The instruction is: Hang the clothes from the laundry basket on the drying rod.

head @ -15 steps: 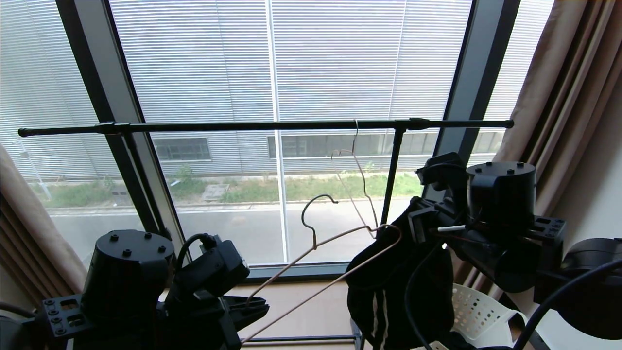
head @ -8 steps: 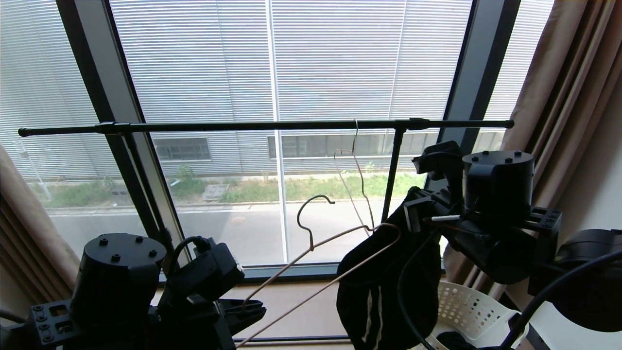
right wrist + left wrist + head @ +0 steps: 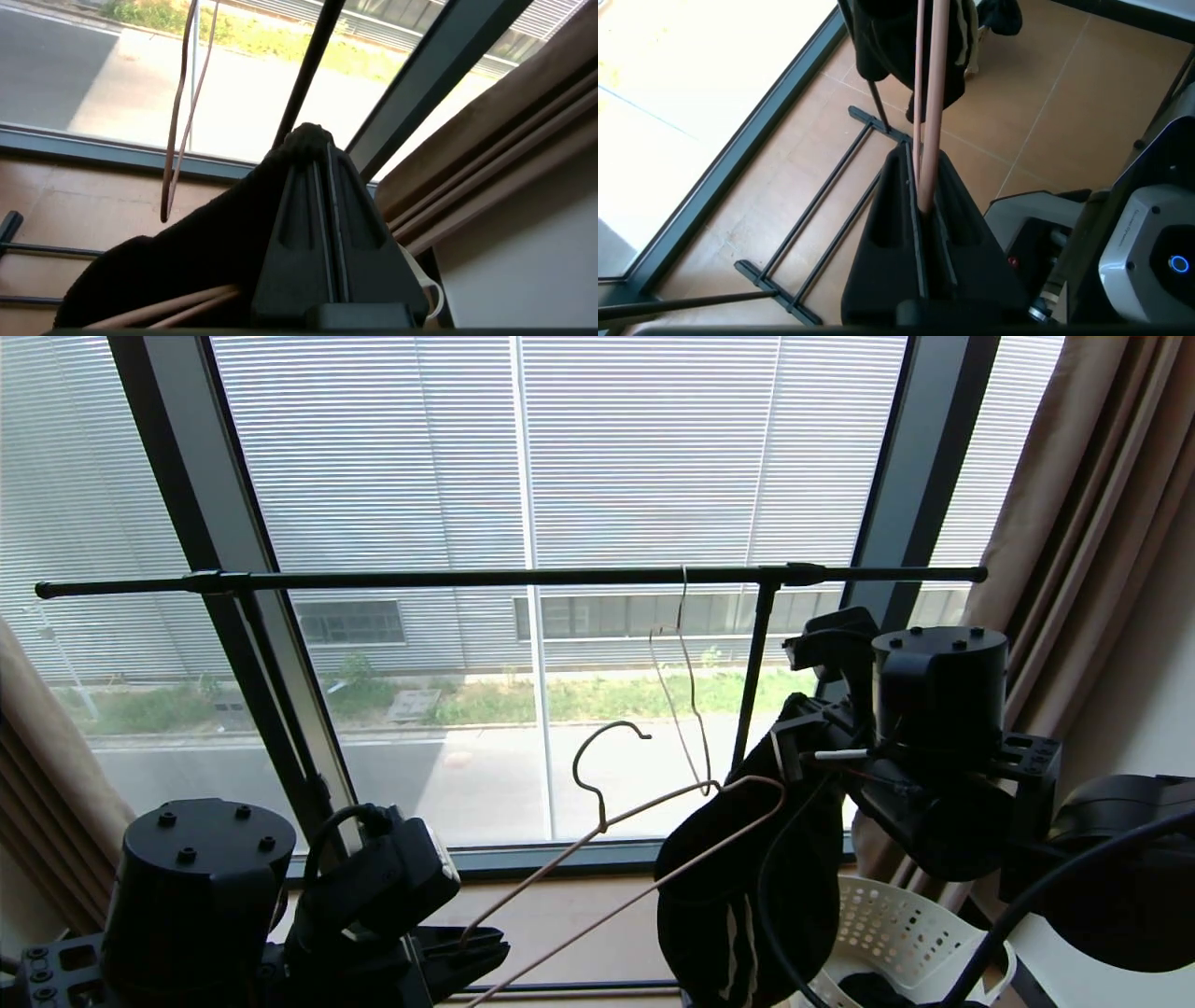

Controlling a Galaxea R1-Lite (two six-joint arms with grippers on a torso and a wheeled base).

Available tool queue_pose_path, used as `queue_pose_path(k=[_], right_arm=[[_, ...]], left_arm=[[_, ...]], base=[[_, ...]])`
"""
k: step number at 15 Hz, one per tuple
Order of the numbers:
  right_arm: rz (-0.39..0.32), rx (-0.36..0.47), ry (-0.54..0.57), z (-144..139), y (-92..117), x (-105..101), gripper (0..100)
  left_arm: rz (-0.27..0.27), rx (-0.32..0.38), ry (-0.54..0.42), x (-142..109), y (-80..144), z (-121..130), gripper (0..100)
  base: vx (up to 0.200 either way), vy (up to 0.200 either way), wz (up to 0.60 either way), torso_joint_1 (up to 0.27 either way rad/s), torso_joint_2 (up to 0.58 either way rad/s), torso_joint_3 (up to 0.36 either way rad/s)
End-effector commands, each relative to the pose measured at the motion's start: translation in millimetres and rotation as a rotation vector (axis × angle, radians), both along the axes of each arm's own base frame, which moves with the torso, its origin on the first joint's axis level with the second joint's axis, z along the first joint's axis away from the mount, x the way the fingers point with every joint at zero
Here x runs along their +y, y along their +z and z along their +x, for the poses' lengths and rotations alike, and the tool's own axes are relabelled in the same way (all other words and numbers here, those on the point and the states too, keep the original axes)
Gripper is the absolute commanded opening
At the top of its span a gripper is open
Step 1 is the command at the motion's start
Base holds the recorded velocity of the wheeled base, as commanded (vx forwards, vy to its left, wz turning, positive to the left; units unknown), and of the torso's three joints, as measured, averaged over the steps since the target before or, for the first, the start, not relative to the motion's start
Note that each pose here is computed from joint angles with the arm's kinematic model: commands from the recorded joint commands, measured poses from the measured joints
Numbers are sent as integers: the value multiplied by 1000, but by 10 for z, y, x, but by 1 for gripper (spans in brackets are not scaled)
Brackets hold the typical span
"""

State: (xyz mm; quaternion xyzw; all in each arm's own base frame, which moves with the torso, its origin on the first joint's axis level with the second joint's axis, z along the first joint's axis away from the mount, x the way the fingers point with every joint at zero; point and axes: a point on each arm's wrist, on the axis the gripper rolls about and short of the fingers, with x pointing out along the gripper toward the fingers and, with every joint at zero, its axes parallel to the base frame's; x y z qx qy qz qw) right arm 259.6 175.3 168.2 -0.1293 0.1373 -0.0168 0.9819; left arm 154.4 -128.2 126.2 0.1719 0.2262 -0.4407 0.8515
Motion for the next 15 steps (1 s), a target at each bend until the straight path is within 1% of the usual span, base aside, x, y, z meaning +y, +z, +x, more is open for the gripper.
queue_pose_path(k=[1, 4, 6, 9, 11, 13, 15], right_arm=[[-3, 2, -1, 10, -11, 9, 0], [-2, 1, 6, -28, -1, 11, 0], [1, -18, -2, -88, 54, 25, 0], [4, -57, 23, -305, 241, 97, 0], [1, -78, 73, -464, 336, 224, 0], [0, -93, 91, -541, 380, 325, 0], [-11, -93, 138, -638, 368, 466, 0]], left_arm=[[-1, -1, -4, -5, 3, -8, 0], [3, 3, -6, -45, -6, 38, 0], [11, 13, -2, -83, -36, 101, 0], [4, 5, 31, -96, -135, 229, 0], [0, -1, 42, -98, -155, 272, 0], [-1, -3, 44, -97, -151, 277, 0], [-3, -5, 46, -86, -144, 269, 0]], base=[[0, 0, 0, 0, 0, 0], [0, 0, 0, 0, 0, 0], [0, 0, 0, 0, 0, 0], [0, 0, 0, 0, 0, 0], [0, 0, 0, 0, 0, 0], [0, 0, 0, 0, 0, 0], [0, 0, 0, 0, 0, 0]])
